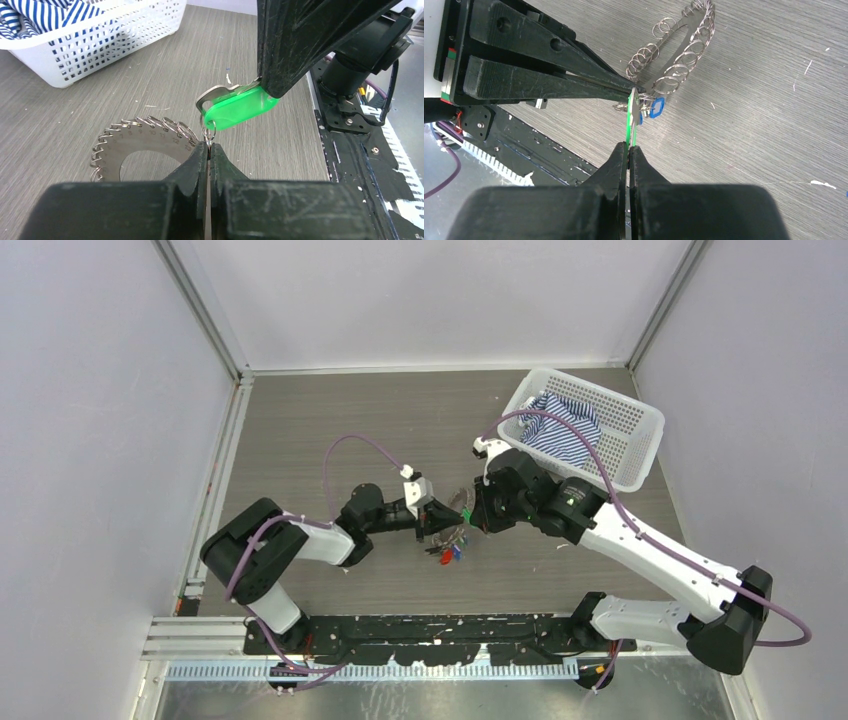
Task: Remove the keys from the keyring
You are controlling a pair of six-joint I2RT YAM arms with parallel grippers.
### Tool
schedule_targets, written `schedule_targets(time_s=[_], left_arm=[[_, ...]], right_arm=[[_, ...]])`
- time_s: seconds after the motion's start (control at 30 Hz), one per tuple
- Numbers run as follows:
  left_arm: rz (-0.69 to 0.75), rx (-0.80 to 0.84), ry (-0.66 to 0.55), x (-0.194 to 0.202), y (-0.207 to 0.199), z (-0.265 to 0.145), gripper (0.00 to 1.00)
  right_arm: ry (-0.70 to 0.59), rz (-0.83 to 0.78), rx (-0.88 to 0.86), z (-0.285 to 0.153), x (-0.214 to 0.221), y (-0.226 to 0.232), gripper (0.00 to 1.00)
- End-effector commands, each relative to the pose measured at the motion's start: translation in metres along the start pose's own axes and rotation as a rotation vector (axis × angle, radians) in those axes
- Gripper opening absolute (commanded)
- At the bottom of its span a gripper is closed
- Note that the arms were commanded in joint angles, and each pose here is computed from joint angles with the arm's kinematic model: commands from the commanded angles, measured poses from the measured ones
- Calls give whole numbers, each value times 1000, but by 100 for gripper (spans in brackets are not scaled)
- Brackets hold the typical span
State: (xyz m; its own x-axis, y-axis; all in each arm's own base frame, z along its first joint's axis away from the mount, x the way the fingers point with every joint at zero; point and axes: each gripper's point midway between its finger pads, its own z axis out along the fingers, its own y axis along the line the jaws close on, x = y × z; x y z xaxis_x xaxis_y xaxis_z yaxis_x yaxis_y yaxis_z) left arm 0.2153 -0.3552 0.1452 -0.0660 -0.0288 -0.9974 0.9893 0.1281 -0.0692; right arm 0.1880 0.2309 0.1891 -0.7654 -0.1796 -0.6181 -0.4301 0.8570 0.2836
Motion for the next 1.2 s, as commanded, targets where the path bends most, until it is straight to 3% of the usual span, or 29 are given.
schedule_targets(time_s=[0.0, 0.67, 1.17], left_arm=[[68, -55, -80, -25, 7, -4, 0], [55, -110, -213, -57, 4, -15, 0], [5, -100, -204, -51, 0, -16, 0]], right_arm=[[-86, 12, -2, -12, -17, 2, 1], [2, 53, 88, 14, 24, -24, 1], [-50, 40, 108, 10, 7, -24, 1]])
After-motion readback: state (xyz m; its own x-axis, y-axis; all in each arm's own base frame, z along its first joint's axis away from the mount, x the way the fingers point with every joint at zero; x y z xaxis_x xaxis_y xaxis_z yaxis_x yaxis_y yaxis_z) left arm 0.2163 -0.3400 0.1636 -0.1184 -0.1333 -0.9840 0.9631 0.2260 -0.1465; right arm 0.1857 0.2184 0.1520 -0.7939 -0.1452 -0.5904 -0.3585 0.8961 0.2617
